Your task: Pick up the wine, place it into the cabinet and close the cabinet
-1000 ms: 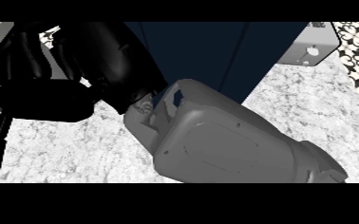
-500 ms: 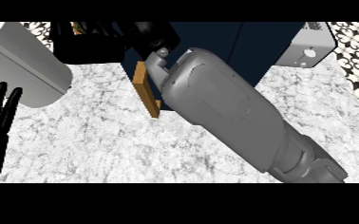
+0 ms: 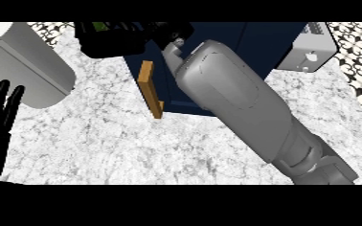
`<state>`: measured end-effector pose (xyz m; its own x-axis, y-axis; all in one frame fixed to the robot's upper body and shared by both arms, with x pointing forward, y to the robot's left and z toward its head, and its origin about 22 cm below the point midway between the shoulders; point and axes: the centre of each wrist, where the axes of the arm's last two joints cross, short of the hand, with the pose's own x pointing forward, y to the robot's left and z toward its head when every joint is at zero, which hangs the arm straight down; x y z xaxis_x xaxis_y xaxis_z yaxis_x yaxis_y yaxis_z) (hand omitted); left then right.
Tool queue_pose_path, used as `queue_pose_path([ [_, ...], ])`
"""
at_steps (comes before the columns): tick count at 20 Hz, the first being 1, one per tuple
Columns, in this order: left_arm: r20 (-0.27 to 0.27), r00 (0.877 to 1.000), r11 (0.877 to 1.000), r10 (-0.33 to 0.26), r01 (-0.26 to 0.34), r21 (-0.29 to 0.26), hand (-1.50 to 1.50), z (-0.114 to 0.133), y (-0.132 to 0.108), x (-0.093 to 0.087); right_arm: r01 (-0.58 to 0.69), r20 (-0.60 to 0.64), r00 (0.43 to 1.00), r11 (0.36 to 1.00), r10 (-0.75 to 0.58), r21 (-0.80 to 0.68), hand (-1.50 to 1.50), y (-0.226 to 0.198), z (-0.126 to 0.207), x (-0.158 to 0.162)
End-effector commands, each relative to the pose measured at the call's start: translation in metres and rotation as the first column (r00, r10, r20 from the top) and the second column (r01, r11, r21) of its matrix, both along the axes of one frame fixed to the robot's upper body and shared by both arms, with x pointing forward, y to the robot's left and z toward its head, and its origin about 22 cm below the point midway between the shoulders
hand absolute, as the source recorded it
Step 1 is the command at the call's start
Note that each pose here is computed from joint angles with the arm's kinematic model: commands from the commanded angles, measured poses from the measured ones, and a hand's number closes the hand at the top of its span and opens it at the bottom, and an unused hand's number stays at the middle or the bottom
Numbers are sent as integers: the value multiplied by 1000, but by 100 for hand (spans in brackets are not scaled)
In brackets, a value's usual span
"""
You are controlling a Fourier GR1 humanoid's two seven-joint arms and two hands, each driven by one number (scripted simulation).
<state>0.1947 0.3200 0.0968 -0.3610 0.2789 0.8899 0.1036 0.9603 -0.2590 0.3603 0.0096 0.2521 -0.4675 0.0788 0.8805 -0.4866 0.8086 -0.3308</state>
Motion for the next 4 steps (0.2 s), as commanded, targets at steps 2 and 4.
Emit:
queue_pose_path([
  [2,-18,1000,1000,-6,6,-1,-150,-3,3,0,211,-52,976,976,-213,-46,150,-44,-13,44],
  [4,-5,1000,1000,-1,1,0,-150,-5,-5,2,202,-56,977,978,-205,-56,150,-52,-34,45],
])
